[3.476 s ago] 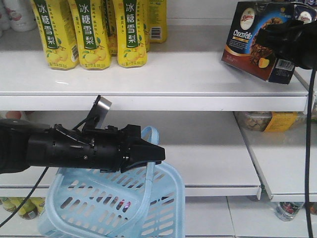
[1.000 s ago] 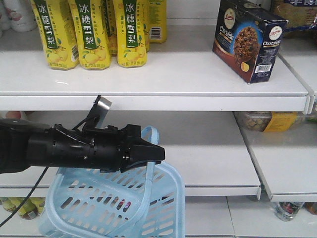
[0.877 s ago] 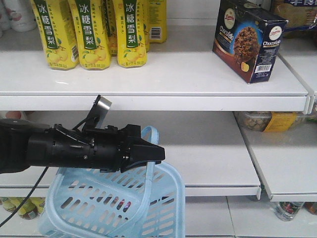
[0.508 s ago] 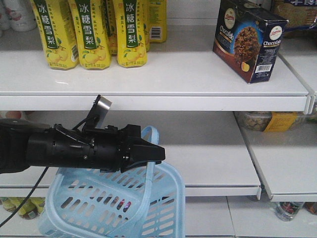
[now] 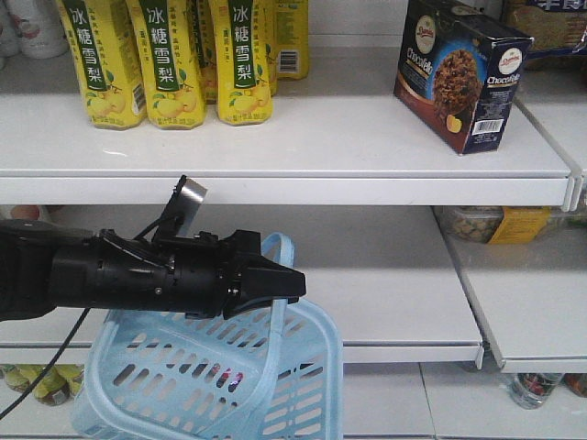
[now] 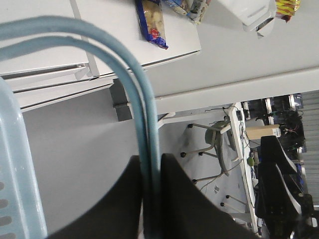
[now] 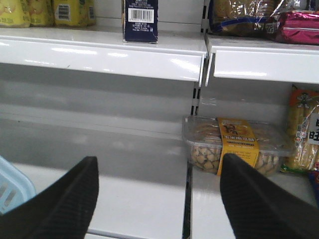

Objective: Left arm holds basket, right arm returns cookies

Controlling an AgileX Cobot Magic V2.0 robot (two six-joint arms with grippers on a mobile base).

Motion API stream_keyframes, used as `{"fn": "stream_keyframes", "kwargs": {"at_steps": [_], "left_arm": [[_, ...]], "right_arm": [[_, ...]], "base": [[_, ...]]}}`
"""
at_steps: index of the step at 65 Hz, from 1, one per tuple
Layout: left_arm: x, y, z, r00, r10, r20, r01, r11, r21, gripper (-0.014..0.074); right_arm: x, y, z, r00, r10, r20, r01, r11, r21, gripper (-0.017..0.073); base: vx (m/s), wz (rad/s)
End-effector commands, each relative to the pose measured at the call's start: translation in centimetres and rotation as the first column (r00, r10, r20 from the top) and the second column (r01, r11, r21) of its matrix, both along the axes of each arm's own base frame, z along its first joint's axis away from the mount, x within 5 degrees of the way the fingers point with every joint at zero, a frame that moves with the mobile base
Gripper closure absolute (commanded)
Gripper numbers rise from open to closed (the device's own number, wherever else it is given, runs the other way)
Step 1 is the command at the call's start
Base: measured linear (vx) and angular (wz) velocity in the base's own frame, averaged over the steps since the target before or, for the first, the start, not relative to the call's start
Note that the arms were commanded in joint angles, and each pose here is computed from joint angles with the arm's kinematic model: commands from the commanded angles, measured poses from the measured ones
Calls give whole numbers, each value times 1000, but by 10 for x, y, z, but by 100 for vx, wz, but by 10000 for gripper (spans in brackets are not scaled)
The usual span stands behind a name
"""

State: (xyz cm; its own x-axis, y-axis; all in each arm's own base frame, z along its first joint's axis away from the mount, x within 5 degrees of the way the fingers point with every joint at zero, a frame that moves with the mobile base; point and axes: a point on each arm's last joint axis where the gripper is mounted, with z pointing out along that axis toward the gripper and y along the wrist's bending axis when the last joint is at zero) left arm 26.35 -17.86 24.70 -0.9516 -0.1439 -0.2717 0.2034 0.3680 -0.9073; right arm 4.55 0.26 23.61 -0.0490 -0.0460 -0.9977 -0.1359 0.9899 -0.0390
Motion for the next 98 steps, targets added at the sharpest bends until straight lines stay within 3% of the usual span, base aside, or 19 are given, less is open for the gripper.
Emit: {"fn": "stream_keyframes", "kwargs": {"at_steps": [1,8,23,68,76,84,98], "left_arm": [[7,1,32,992,76,97,-65,992,-111,596],[7,1,32,992,76,97,-65,992,-111,596],[7,1,32,992,76,97,-65,992,-111,596],[7,1,32,992,76,97,-65,992,-111,596],[3,-3,31,994,48,103,-38,994,-100,596],[-12,-8,39,987,-30,160,40,997,-62,596],[-64,-3,55,972,-18,236,28,999,-40,596]], "right_arm": [[-2,1,16,994,19,110,-19,1000,0,130],[-2,1,16,994,19,109,-19,1000,2,231],[-2,1,16,994,19,108,-19,1000,2,576],[-2,1,15,995,17,102,-17,1000,1,566],[-2,1,15,995,17,102,-17,1000,1,566],[-2,1,15,995,17,101,-17,1000,1,566],[-2,1,15,995,17,101,-17,1000,1,565]], "base": [[0,0],[0,0],[0,0],[0,0],[0,0],[0,0],[0,0]]}}
